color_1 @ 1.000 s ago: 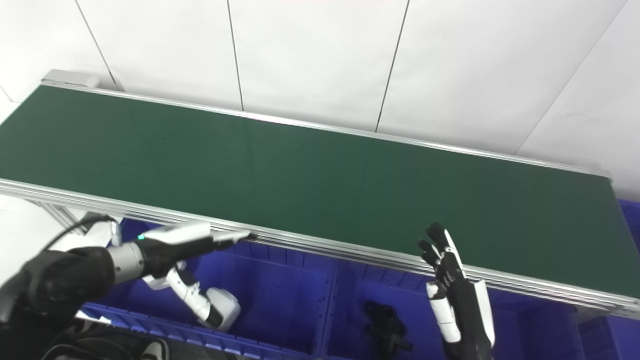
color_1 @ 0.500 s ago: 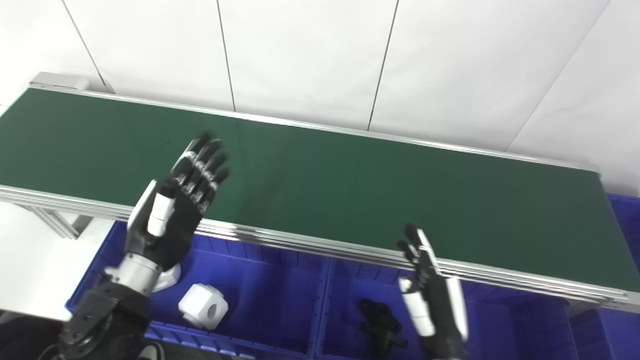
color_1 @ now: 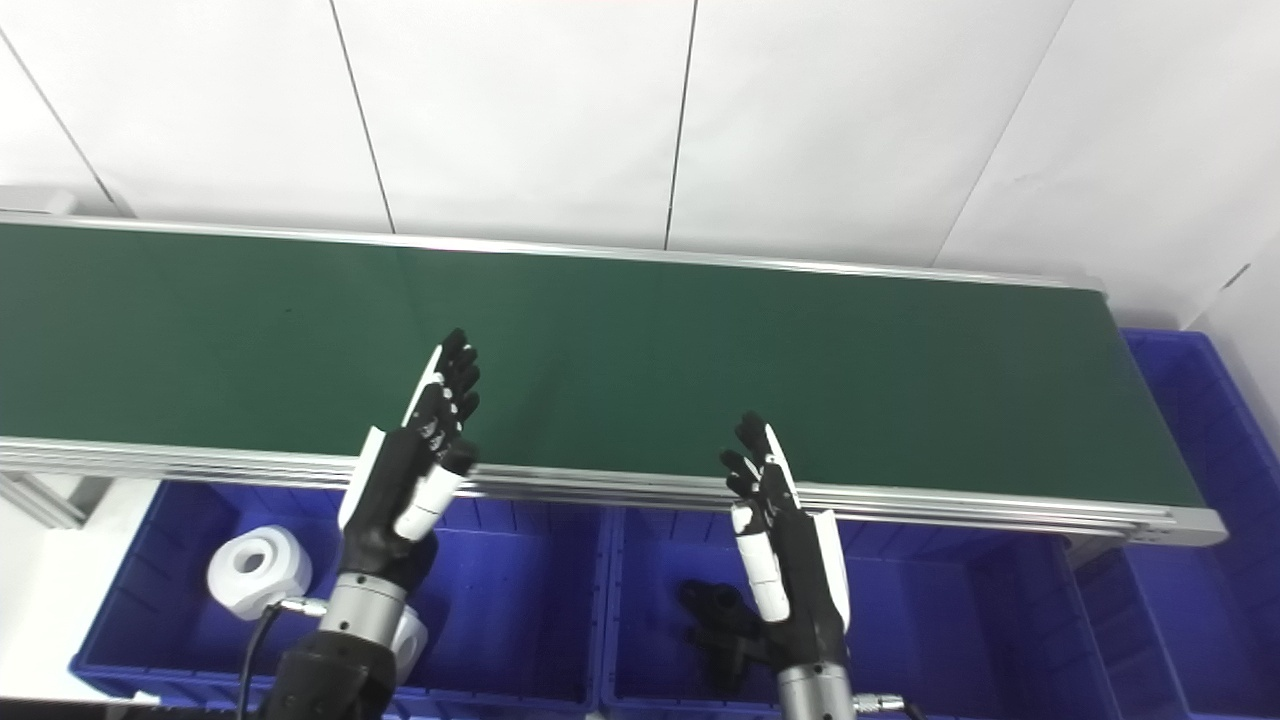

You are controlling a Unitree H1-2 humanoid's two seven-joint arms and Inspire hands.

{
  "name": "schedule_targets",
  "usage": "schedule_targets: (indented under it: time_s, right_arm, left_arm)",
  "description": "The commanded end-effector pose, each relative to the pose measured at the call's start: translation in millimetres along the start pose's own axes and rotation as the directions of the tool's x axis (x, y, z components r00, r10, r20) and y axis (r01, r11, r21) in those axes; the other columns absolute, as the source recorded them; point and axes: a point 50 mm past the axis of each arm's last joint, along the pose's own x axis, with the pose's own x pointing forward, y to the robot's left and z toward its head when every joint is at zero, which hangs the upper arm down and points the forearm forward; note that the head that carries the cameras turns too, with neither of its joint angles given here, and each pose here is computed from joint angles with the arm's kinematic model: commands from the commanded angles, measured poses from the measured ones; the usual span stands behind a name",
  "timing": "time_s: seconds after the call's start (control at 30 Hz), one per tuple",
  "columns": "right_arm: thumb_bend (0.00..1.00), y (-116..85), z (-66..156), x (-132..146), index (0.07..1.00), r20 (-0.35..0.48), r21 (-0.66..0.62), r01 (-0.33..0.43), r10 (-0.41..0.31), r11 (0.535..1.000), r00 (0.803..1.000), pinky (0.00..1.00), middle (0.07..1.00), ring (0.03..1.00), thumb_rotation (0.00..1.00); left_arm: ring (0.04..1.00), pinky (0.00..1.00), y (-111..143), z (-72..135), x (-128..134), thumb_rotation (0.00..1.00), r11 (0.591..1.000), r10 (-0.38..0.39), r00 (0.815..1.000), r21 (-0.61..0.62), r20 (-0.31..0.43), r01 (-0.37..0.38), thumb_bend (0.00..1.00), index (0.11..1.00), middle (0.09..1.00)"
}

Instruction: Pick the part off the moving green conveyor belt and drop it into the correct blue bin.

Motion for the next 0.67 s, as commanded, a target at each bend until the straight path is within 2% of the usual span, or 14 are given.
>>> schedule_targets:
  time_s: [0.0,0.2,0.3,0.47,0.63]
  right_arm:
    - [0.78,6,10,9,0.968,0.051,0.016,0.003,-0.003,1.0,0.999,0.9,0.957,0.902,1.0]
    - [0.78,9,12,10,0.962,0.055,-0.012,-0.004,0.004,1.0,0.998,0.89,0.951,0.897,1.0]
    - [0.78,9,12,12,0.96,0.057,-0.021,-0.005,0.006,1.0,0.998,0.89,0.95,0.894,1.0]
    - [0.78,8,9,14,0.964,0.059,-0.021,0.007,-0.006,1.0,0.998,0.89,0.953,0.903,1.0]
    - [0.79,9,8,12,0.968,0.054,-0.007,0.008,-0.008,1.0,0.999,0.9,0.959,0.908,1.0]
  left_arm:
    - [1.0,1.0,-17,10,-2,0.82,0.998,0.061,0.996,-0.011,0.06,-0.06,0.73,1.0,1.0]
    - [1.0,1.0,-18,12,-8,0.85,0.996,0.083,0.995,0.019,0.058,-0.084,0.68,1.0,1.0]
    - [1.0,1.0,-13,15,-7,0.85,0.995,0.082,0.992,0.048,0.093,-0.087,0.65,1.0,1.0]
    - [1.0,1.0,-1,26,-13,0.87,0.991,0.059,0.981,0.107,0.183,-0.08,0.68,1.0,1.0]
    - [1.0,1.0,10,21,-32,0.87,0.987,0.076,0.981,0.125,0.177,-0.099,0.67,1.0,1.0]
